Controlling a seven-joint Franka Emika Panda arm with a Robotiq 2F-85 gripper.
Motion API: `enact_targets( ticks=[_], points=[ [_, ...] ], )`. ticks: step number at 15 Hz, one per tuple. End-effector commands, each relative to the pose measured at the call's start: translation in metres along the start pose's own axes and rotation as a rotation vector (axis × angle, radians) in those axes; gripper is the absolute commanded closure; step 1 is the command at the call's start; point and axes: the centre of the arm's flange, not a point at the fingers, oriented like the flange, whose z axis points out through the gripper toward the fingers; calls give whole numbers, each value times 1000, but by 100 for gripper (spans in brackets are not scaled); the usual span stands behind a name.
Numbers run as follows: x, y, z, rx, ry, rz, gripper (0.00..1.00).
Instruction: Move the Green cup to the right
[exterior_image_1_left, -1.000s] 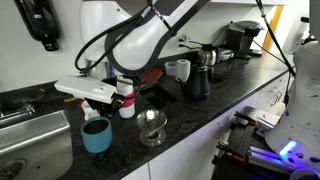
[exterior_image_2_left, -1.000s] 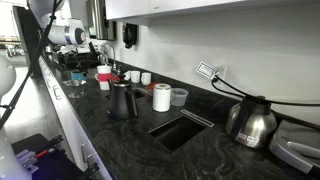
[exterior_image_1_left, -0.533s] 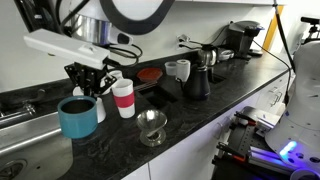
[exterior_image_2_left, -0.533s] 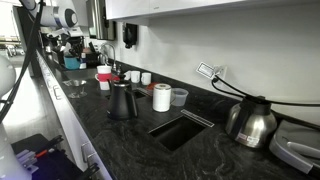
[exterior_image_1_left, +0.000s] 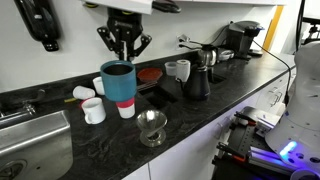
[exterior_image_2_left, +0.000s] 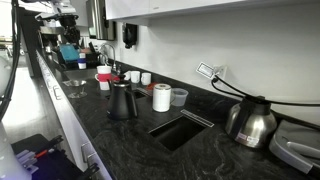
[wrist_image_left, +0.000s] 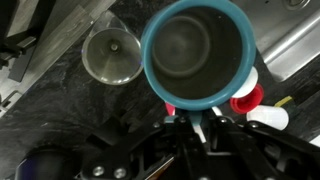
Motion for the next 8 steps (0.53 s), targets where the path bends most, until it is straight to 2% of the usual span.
enact_targets(
  ticks=[1, 5, 8],
  points=[
    [23, 59, -17, -32, 68, 129, 96],
    [44, 123, -3, -99, 128, 342, 96],
    [51, 162, 14, -155, 162, 457, 96]
  ],
)
